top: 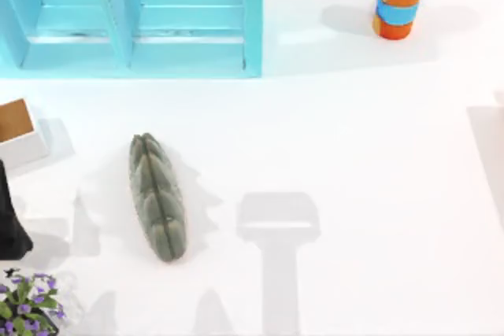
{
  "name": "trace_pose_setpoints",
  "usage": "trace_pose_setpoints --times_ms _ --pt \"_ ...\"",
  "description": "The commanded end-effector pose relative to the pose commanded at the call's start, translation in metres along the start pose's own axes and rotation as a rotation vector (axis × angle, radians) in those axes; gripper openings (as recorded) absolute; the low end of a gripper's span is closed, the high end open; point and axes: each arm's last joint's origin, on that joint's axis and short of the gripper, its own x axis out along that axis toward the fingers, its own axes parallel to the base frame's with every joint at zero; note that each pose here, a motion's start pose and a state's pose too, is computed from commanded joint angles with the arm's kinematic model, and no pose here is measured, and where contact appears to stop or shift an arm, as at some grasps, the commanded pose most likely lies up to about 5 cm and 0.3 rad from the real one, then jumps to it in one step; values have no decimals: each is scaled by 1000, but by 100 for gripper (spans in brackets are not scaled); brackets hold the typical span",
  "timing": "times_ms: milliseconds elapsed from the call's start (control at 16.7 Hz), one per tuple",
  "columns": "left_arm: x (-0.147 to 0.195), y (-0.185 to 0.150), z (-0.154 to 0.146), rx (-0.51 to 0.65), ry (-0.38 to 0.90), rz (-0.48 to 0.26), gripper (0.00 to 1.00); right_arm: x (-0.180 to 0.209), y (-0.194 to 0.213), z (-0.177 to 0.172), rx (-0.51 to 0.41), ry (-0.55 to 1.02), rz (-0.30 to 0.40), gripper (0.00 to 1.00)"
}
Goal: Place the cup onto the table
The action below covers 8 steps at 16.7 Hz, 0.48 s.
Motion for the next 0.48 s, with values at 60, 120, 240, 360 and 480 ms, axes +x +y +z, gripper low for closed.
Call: trace_pose_setpoints --times_ms 60,120,240,360,480 --pt "0 0 0 0 0 0 100 0 0 0 0 0 0 25" --pt "0 0 0 0 0 0 100 0 0 0 0 0 0 17" --pt "0 0 0 0 0 0 100 0 0 0 0 0 0 2" --pt "0 0 0 0 0 0 100 0 0 0 0 0 0 0" --pt "0 0 0 0 0 0 100 0 0 0 0 0 0 0"
